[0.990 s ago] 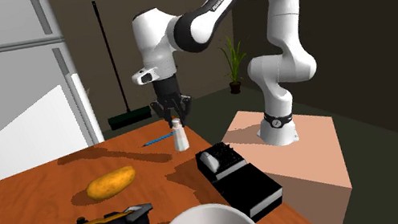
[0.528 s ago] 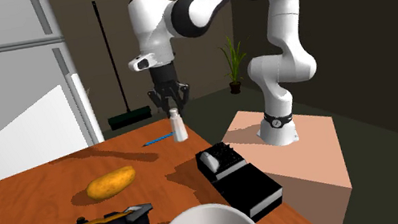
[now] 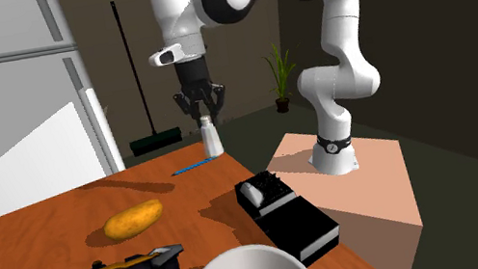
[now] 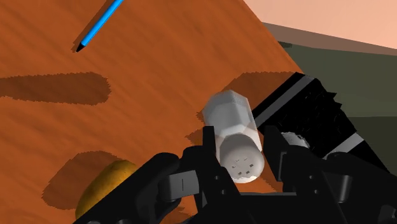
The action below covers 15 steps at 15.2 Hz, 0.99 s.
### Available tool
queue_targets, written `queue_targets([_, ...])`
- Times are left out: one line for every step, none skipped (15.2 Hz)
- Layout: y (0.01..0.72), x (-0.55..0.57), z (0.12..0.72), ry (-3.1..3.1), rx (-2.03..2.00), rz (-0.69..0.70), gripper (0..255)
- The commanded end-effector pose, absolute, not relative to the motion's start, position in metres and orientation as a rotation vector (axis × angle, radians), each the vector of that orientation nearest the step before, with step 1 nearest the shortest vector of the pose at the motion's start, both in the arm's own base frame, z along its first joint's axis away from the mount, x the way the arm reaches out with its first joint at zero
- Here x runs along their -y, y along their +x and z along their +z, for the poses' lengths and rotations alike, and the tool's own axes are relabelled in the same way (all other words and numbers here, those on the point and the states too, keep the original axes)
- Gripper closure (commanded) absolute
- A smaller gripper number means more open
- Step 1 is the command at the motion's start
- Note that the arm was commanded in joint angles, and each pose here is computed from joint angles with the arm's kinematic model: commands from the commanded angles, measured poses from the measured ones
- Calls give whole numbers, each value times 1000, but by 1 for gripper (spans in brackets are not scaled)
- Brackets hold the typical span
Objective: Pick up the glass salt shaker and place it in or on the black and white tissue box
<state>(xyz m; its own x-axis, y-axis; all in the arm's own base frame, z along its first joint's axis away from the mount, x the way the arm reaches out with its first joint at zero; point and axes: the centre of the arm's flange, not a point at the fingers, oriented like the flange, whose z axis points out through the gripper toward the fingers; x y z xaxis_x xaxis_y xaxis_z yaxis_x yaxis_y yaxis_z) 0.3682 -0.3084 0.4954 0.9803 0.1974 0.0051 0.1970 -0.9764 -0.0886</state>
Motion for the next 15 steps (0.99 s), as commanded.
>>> queue_targets([369,308,506,-3038,303,6,255])
queue_targets([369,308,512,-3038,303,6,255])
queue_targets([369,308,517,-3038,303,6,255])
queue_targets([369,308,522,-3038,303,6,255])
queue_targets([369,308,528,-3038,303,6,255])
queue_targets([369,308,533,-3038,303,6,255])
queue_targets([369,308,536,-3038,303,6,255])
queue_targets([373,295,538,-3038,303,6,255])
queue_targets([377,283,541,-3038,303,6,255])
queue_targets([381,270,543,-3038,303,6,255])
queue_targets([385,258,545,-3038,303,6,255])
queue_targets([389,246,548,-3038,303,6,255])
queue_targets([393,233,550,-3038,303,6,255])
queue_targets([397,221,553,-3038,303,6,255])
queue_targets([400,208,555,-3038,303,6,255])
